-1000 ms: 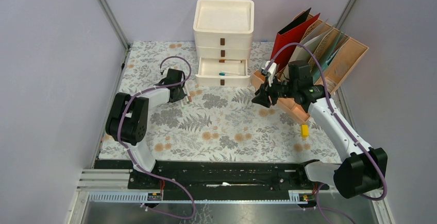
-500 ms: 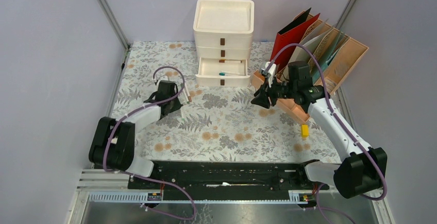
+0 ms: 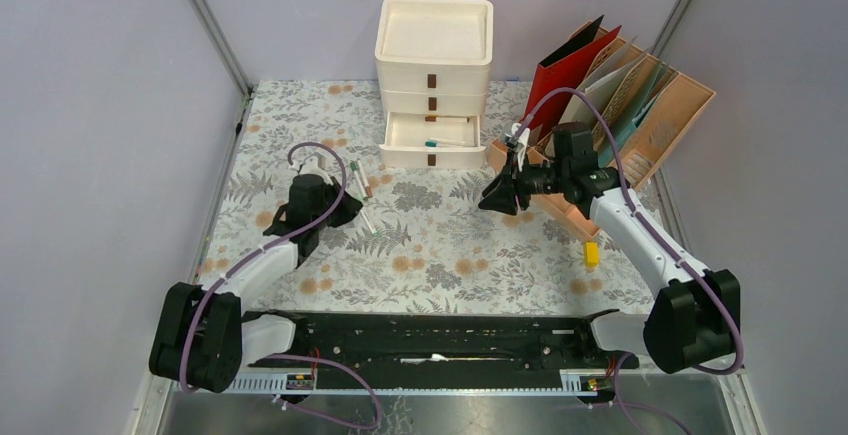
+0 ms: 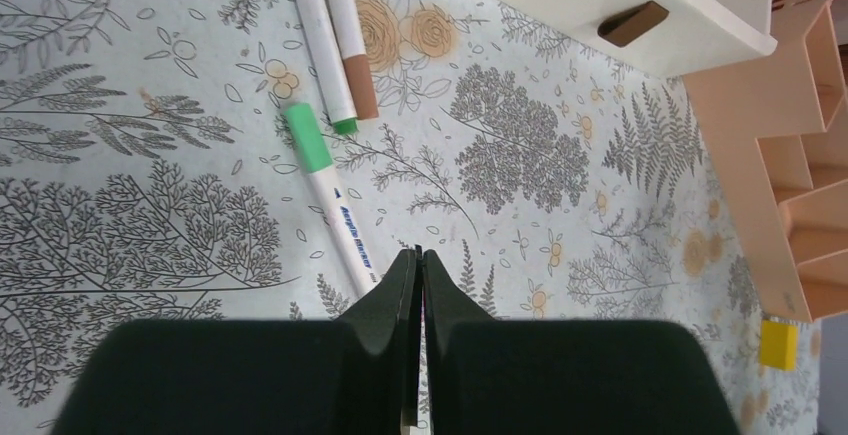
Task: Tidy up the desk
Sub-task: Pick up the stationery from the center of the board.
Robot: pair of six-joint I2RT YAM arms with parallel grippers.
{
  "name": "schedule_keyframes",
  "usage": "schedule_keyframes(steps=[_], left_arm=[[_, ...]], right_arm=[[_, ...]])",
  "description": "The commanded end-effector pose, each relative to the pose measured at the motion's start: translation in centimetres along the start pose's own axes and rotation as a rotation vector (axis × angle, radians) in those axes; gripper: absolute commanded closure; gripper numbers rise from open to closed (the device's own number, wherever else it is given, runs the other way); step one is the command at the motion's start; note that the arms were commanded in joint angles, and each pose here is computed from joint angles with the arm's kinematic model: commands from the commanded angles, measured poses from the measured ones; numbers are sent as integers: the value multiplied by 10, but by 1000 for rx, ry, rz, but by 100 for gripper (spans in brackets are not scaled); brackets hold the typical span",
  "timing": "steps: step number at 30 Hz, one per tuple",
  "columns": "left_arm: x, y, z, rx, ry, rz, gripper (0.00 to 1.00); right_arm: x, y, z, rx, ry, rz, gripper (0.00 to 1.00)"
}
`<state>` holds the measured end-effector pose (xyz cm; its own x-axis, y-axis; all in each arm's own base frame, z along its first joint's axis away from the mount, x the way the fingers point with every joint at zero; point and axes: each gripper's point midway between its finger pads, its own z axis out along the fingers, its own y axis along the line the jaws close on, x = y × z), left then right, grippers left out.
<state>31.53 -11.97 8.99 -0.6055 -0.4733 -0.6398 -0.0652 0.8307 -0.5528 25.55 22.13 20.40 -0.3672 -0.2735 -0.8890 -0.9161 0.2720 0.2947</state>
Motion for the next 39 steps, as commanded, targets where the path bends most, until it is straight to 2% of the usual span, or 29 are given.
schedule_keyframes(steps=[1,7,9,11,17,21,23,26,31,34,39], left_arm=[[-3,-15,2,58,4,-26,85],[11,-7,8,-95,35,35,47],[16,-1,12,-162,59,57,41],[23,6,17,-226,91,68,40],[27,21,37,-415,136,88,41],[28,23,48,-476,163,131,45],[28,23,53,-488,176,146,48],[29,23,58,-499,196,162,60],[35,28,59,-521,226,188,67],[41,32,57,-530,246,206,76],[51,40,52,-548,280,231,80]], right_arm=[[-8,3,2,-37,-34,-5,55],[-6,1,3,-33,-30,0,55],[-6,1,3,-32,-29,0,55],[-5,1,3,-34,-29,1,55],[-4,0,4,-31,-27,3,55],[-3,-1,4,-31,-26,7,55],[-3,-1,4,-33,-25,6,55],[-3,0,4,-34,-25,8,55],[-3,0,4,-32,-25,5,55],[-4,-1,4,-31,-26,5,55],[-4,-1,4,-30,-26,4,55]])
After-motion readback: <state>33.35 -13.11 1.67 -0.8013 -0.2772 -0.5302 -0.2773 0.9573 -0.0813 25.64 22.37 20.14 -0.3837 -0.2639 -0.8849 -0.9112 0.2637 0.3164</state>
